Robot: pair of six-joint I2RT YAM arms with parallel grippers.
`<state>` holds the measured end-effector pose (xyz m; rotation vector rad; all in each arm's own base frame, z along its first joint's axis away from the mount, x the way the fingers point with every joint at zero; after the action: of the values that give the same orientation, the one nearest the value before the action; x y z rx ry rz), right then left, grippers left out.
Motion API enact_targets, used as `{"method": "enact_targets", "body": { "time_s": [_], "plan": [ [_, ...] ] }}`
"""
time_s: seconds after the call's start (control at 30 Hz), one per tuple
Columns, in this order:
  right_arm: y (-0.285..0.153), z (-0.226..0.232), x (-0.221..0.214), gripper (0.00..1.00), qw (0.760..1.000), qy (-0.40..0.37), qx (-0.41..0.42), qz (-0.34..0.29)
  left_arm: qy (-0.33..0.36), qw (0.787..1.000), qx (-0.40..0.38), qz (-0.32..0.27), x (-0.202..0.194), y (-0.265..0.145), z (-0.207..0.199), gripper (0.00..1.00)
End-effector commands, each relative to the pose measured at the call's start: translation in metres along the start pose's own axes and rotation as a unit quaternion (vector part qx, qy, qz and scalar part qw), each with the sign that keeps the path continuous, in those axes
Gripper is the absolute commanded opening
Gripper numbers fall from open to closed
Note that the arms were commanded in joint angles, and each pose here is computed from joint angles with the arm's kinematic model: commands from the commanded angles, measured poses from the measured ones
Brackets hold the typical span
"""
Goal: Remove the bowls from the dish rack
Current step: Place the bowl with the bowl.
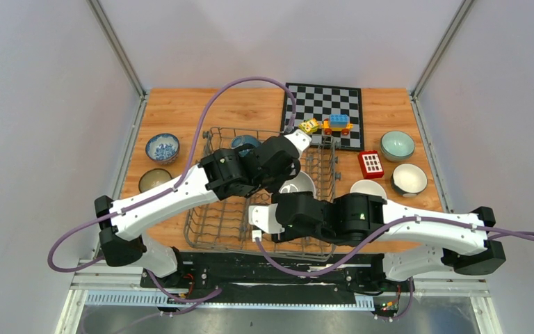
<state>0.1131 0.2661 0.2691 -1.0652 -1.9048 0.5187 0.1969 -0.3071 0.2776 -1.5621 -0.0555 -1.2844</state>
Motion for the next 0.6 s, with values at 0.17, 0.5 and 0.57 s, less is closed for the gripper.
{"method": "enact_targets", "body": {
  "time_s": [0.17,0.5,0.57],
  "plan": [
    [-0.058,-0.029,0.057,0.76,0.972,0.191,-0.02,-0.135,-0.155,0.986,0.024,-0.063,0.018,0.006,0.057,0.0],
    [-0.105,-0.125,0.016,0.93,0.822,0.467,-0.248,-0.213,-0.325,0.932,0.094,-0.126,0.008,-0.006,0.12,0.0],
    [-0.092,-0.134,0.001,0.91,0.791,0.531,-0.238,-0.188,-0.355,0.92,0.096,-0.132,0.002,-0.004,0.12,0.0]
  ]
}}
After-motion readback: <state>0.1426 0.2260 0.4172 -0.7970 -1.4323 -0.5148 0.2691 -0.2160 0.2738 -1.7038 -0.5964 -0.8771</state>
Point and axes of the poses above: each gripper's point midway between its finger pads, its own y axis out along the fingers, its own z axis along the line the jaws close on, x = y × z, the point moved 1 cm from there along -y, back along the fingers, and after that the axes turned 4 degrees about y, right-handed, at the moved point
